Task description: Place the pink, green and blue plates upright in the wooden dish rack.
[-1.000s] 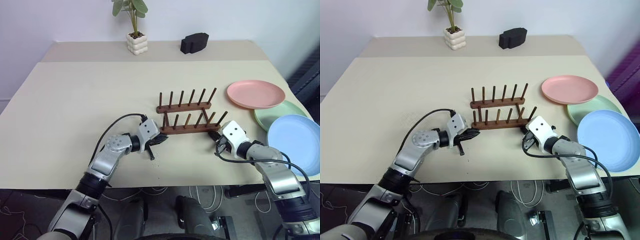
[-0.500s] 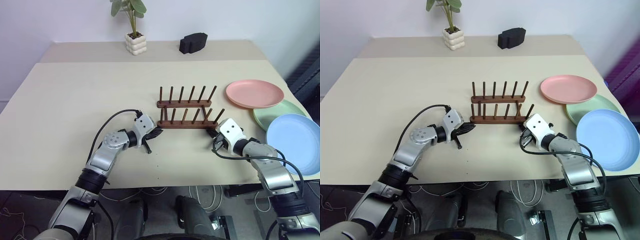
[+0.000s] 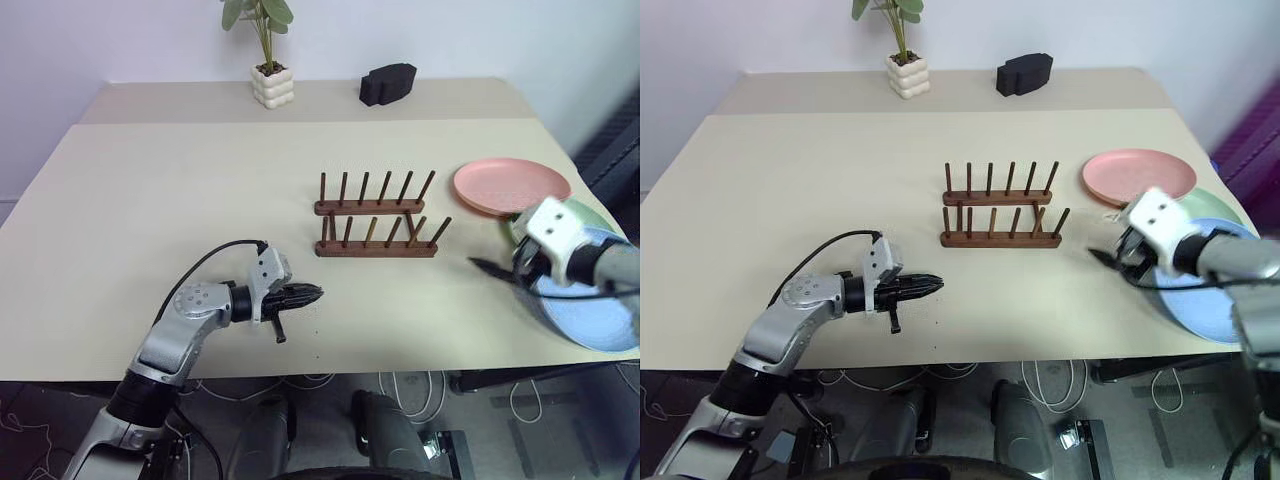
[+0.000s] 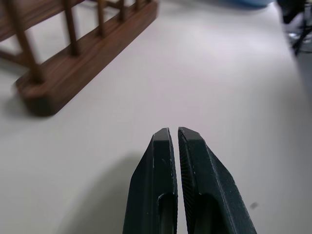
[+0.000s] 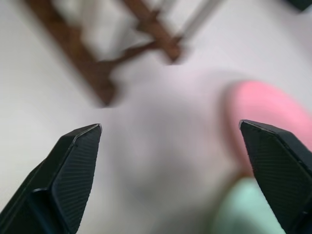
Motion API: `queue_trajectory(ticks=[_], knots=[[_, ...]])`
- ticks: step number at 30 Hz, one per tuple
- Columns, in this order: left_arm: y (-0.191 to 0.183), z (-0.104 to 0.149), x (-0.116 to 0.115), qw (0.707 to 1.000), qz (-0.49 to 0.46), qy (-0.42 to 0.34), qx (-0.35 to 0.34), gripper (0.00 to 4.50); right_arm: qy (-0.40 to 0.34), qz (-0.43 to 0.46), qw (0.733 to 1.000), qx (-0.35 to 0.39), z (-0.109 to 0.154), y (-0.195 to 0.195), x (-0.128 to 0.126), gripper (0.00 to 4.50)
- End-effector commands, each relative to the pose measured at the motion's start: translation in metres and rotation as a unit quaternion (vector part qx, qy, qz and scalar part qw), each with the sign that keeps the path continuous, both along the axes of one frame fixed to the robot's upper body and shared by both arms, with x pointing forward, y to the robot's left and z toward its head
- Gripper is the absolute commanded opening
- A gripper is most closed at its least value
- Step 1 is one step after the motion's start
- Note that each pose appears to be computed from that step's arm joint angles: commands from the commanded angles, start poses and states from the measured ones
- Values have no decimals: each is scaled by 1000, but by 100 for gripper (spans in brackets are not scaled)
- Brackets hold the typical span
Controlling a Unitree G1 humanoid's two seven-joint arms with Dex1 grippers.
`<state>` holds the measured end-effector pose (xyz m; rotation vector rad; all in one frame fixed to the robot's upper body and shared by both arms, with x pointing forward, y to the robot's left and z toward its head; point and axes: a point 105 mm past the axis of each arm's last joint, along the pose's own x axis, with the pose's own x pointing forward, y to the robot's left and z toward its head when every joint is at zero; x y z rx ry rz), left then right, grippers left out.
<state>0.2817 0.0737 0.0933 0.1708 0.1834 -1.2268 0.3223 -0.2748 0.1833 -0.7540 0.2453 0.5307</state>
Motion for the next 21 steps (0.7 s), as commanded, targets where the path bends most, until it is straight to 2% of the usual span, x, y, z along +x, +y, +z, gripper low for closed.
queue_trajectory(ticks=[1,4,8,16,17,18,21], knots=[[-13,17,-4,999,-26,-18,-23,20,-15,0,999,-30,2,-3,18,434],[-26,21,-7,998,-41,-26,-33,20,-22,-36,997,-63,-2,-13,54,434],[-31,22,-8,998,-39,-25,-39,20,-17,-64,994,-92,-10,-23,80,434],[-26,18,-8,999,-11,-23,-47,20,27,-60,987,-144,-35,-27,96,434],[-26,18,-8,999,-10,-23,-48,20,30,-57,987,-147,-36,-26,96,383],[-26,18,-9,999,-8,-23,-49,20,32,-56,987,-149,-37,-26,96,355],[-26,18,-9,998,-5,-23,-50,20,28,-47,986,-155,-38,-24,97,200]])
